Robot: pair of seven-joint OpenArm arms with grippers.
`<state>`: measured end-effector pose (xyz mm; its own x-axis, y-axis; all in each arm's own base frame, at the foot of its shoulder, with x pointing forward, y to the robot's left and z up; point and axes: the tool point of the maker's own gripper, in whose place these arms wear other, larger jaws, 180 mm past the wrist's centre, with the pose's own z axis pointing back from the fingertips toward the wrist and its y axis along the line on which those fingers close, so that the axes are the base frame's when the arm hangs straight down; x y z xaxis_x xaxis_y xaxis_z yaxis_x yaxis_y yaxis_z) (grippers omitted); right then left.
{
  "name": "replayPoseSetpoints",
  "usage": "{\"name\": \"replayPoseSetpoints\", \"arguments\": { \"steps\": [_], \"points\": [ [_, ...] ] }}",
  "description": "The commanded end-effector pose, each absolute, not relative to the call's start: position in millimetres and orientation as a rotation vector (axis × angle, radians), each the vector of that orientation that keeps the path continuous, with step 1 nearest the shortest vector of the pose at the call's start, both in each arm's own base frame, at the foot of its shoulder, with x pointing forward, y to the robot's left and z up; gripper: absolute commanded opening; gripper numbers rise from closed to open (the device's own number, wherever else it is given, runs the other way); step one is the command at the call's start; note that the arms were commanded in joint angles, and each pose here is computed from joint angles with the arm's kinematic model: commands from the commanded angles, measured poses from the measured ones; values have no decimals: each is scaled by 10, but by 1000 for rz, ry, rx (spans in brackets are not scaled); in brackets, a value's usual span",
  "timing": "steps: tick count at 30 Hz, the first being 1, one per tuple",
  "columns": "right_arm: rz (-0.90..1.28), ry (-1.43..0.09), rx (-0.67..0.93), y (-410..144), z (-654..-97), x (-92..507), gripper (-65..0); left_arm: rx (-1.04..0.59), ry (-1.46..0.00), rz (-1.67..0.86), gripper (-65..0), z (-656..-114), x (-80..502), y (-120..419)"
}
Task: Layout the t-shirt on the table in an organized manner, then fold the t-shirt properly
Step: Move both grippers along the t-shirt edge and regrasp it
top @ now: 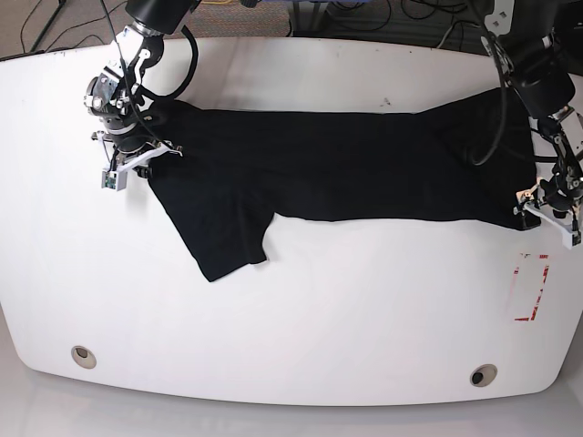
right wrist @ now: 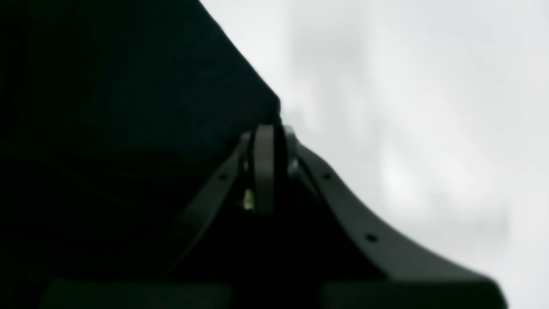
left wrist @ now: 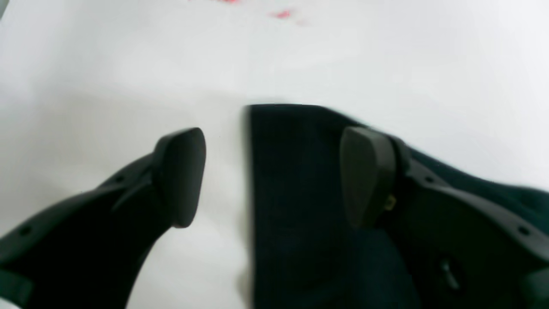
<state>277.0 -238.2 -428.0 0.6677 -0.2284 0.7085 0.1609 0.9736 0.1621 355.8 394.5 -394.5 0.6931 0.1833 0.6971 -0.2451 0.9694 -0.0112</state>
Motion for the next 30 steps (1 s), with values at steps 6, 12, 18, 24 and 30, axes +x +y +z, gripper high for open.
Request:
{"name": "replayPoseSetpoints", "arguments": {
  "steps": [6, 12, 18, 24, 30],
  "points": [
    [-205, -801, 80, -2397, -4270, 2771, -648, 100, -832, 252, -185, -3838, 3638, 4121],
    [-205, -801, 80, -2397, -4270, 2771, -648, 97, -822, 247, -185, -3873, 3620, 4108],
    [-195, -830, 66, -2417, -4162, 2811, -648, 85, -815, 225, -186, -3901, 3650, 4025],
    [-191, -842, 59, -2428, -4114, 2828, -648, 55, -790, 161, -190, -4009, 3731, 3754],
    [-191, -844, 59, -2428, -4110, 2835, -647, 39, -789, 160, -193, -4042, 3747, 3667]
  ]
}}
